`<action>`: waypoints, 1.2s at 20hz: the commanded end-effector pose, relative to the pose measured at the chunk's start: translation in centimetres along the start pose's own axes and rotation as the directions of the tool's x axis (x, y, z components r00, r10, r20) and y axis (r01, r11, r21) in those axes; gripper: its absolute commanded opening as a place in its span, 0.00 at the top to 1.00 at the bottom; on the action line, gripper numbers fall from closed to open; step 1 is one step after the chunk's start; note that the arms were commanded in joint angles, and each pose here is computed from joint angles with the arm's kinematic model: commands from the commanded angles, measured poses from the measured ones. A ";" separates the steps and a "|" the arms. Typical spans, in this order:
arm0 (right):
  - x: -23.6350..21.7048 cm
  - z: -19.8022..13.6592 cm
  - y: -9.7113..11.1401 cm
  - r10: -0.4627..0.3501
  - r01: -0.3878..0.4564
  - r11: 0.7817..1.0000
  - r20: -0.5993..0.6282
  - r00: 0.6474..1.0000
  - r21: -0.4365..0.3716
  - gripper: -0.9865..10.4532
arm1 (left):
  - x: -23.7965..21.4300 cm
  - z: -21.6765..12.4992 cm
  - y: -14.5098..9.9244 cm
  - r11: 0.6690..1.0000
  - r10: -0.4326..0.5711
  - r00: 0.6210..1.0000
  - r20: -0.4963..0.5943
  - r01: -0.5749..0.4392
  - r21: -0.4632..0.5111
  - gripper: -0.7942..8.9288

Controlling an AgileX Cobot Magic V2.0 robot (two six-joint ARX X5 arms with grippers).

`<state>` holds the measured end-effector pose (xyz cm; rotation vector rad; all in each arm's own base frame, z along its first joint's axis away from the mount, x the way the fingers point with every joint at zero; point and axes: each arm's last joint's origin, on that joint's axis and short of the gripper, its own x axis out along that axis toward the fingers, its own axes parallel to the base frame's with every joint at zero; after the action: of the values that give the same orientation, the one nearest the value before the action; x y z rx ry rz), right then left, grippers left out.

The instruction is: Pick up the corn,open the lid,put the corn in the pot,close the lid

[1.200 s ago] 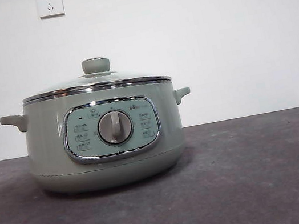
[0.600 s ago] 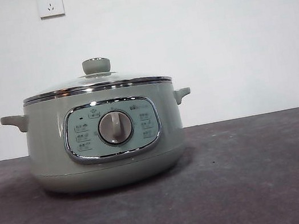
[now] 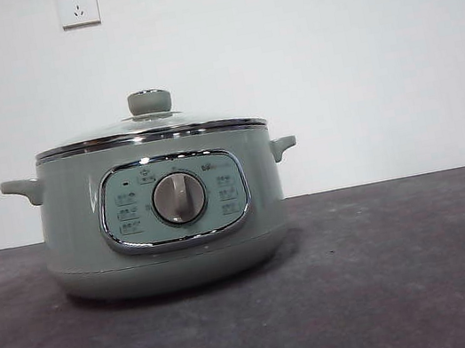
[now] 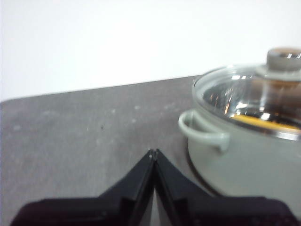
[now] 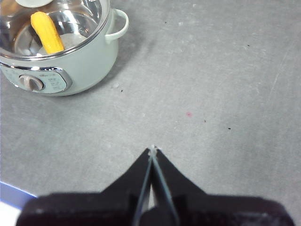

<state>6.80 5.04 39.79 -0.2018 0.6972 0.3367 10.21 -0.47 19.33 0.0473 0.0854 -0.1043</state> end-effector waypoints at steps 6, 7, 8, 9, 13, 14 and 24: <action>0.2 -0.1 0.0 -0.004 0.004 1.000 -0.001 1.000 0.006 0.92 | -0.2 -3.2 0.1 0.999 0.029 0.999 0.034 -0.028 -0.020 0.92; 0.2 -0.1 0.0 -0.004 0.004 1.000 -0.001 1.000 0.006 0.92 | -0.2 -3.4 0.1 0.999 0.029 0.999 0.026 -0.028 -0.021 0.92; 0.2 -0.1 0.0 -0.004 0.004 1.000 -0.001 1.000 0.006 0.92 | -0.2 -3.5 0.1 0.999 0.028 0.999 0.015 -0.028 -0.022 0.92; 0.2 -0.1 0.0 -0.004 0.004 1.000 -0.001 1.000 0.006 0.92 | -0.2 -3.6 0.1 0.999 0.028 1.000 0.007 -0.028 -0.022 0.92; 0.2 -0.1 0.0 -0.004 0.004 1.000 -0.001 1.000 0.006 0.92 | -0.2 -4.4 0.2 0.996 0.079 0.994 -0.079 -0.081 -0.025 0.92; 0.2 -0.1 0.0 -0.004 0.004 1.000 -0.001 1.000 0.006 0.92 | -0.3 -4.4 0.2 0.996 0.086 0.993 -0.082 -0.088 -0.021 0.92; 0.2 -0.1 0.0 -0.004 0.004 1.000 -0.001 1.000 0.006 0.92 | -0.2 -4.5 0.2 0.995 0.093 0.991 -0.095 -0.095 -0.026 0.92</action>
<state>6.80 5.04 39.79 -0.2014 0.6972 0.3365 9.63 -0.03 15.15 0.0316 0.1743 -0.0131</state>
